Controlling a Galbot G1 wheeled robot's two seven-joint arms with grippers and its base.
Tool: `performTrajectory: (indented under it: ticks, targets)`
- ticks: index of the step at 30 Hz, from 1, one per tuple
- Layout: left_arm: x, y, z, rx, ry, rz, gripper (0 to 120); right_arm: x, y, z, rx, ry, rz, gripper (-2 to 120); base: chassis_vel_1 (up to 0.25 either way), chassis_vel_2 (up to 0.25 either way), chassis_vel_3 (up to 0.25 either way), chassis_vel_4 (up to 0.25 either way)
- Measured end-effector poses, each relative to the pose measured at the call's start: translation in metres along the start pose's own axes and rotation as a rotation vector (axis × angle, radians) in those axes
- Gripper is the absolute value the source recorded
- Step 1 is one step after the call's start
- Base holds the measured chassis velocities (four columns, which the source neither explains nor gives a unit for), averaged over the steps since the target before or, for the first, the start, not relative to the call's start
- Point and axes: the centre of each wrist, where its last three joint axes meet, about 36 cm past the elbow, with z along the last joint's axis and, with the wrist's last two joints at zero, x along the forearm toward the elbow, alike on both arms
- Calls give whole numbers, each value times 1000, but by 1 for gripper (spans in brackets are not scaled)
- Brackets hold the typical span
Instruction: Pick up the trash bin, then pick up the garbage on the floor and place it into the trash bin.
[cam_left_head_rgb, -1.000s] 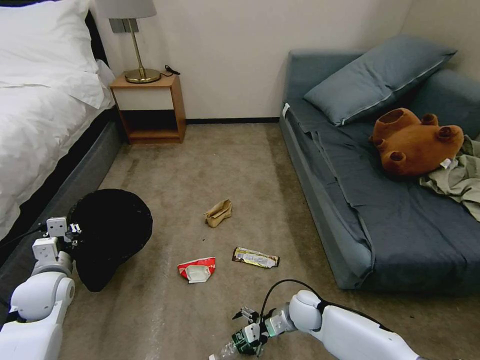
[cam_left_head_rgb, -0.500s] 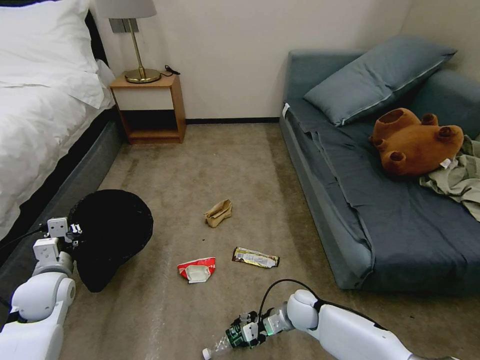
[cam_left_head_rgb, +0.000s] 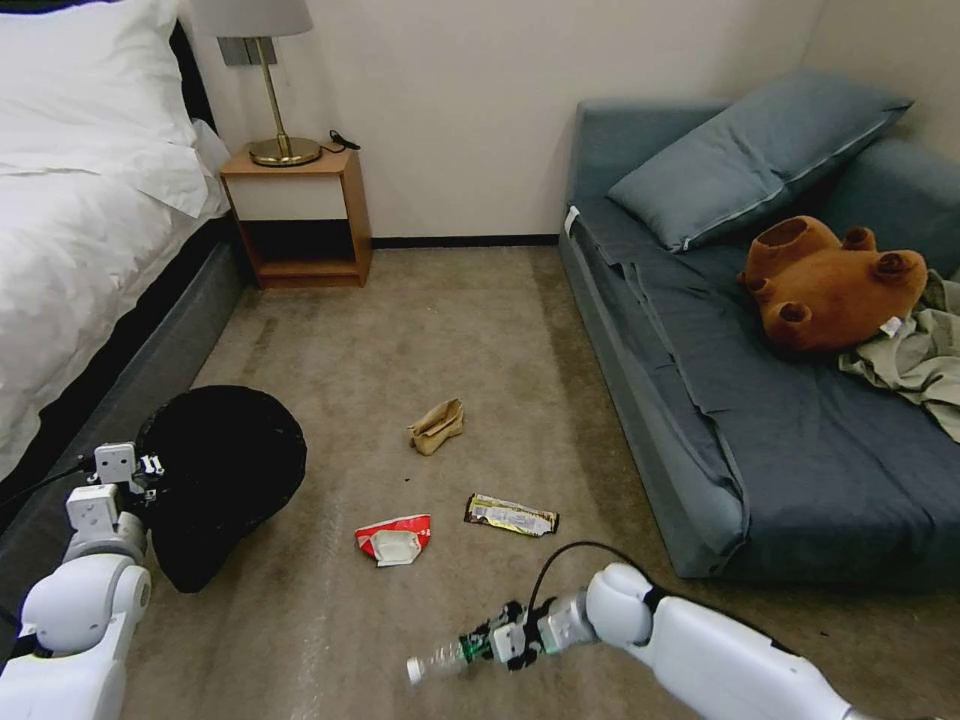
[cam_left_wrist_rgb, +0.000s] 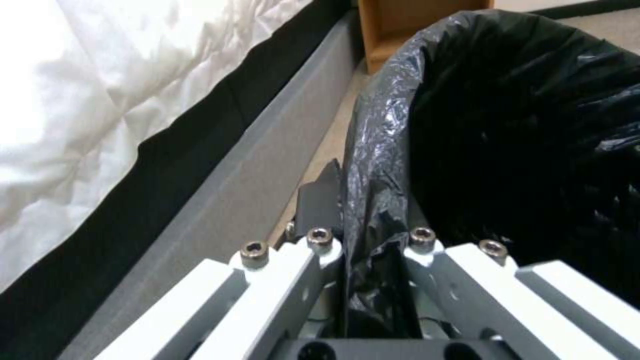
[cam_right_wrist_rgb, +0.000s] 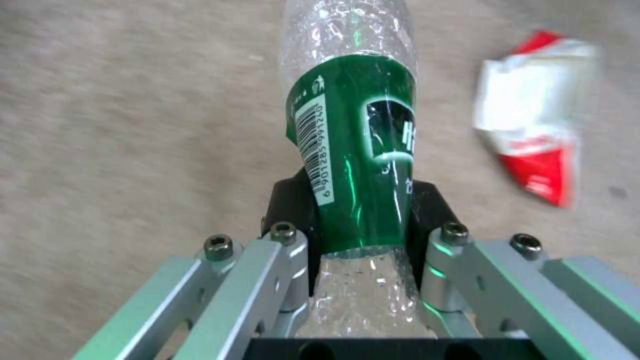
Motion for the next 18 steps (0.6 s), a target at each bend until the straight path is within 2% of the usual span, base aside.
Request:
performTrajectory:
  ticks: [4,7,10,12,13,15,18]
  targets:
    - [4,-3,-2,-2,-6,8,4,13,-17,0,13,1,37,16,0,0,0,0]
    - [9,-5,-5,-8,-17,18,4,34,-49,-5,40,-8,102,16,0,0,0,0]
    - [11,-6,-6,-10,-20,21,4,41,-62,-8,48,-17,130,16,0,0,0,0]
    - [16,-9,-8,-15,-27,31,4,53,-89,-18,71,-36,180,16,0,0,0,0]
    - [16,-9,-8,-15,-27,31,4,53,-89,-18,71,-36,180,16,0,0,0,0]
    - [22,-16,-12,-19,-39,56,4,68,-135,-43,94,-87,261,16,0,0,0,0]
    - [23,-18,-13,-19,-41,63,4,69,-145,-50,96,-102,275,16,0,0,0,0]
